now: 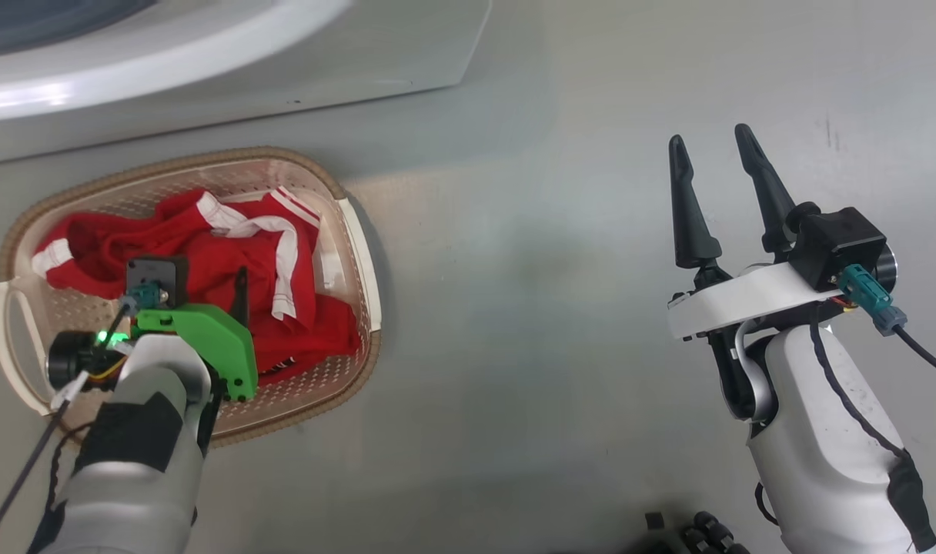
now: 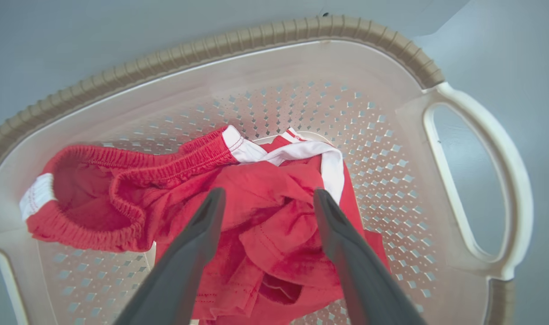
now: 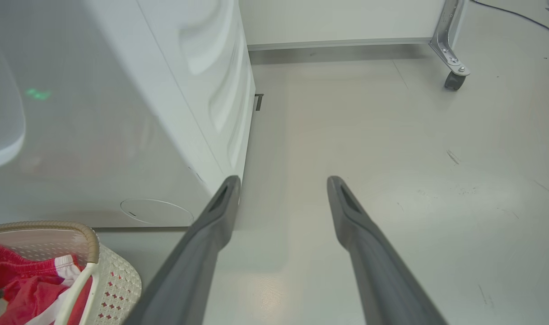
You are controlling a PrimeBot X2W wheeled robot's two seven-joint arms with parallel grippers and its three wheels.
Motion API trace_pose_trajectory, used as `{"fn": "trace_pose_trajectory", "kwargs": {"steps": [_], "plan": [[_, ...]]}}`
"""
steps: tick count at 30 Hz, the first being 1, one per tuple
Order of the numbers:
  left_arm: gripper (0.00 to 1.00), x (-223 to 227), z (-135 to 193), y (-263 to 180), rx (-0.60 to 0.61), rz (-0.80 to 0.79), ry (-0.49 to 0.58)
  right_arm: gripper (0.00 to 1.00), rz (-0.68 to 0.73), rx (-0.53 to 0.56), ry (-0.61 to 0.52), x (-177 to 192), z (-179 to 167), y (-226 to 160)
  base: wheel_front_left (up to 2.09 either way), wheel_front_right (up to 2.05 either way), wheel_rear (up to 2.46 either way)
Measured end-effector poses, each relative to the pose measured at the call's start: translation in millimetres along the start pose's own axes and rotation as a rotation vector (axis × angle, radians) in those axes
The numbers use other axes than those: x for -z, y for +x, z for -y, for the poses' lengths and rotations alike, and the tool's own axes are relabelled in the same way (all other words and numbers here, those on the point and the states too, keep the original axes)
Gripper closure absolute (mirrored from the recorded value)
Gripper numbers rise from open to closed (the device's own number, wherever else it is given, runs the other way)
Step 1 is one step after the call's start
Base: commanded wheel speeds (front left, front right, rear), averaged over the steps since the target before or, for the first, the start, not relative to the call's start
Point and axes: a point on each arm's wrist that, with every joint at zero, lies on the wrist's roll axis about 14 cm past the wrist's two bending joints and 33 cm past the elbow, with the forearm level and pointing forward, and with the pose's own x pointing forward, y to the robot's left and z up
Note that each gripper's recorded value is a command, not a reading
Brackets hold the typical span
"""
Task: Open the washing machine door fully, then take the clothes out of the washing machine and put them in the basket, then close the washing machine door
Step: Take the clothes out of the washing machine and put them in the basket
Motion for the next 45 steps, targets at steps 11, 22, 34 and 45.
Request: {"fn": "trace_pose_trajectory", "kwargs": {"steps": [11, 22, 34, 45], "plan": [[0.00, -30.3, -1.0, -38.8, -0.021, 0.135, -0.073, 0.00, 0.074, -0.014, -0.003, -37.4, -7.7, -14.0, 0.00, 0.00, 0.00], [0.00, -111.9, 10.0, -86.8, 0.007, 0.413, -0.084, 0.00, 0.154, 0.008, 0.003, -72.6, -4.7, -43.1, 0.00, 0.00, 0.00], [0.00, -155.6, 7.8, -165.2, -0.008, 0.673, -0.101, 0.00, 0.234, -0.009, 0.005, -101.0, -13.1, -81.7, 0.00, 0.00, 0.00], [0.00, -147.8, 5.6, -235.6, -0.049, 0.823, -0.093, 0.00, 0.265, -0.012, -0.016, -102.9, -17.9, -131.0, 0.00, 0.00, 0.00]]}}
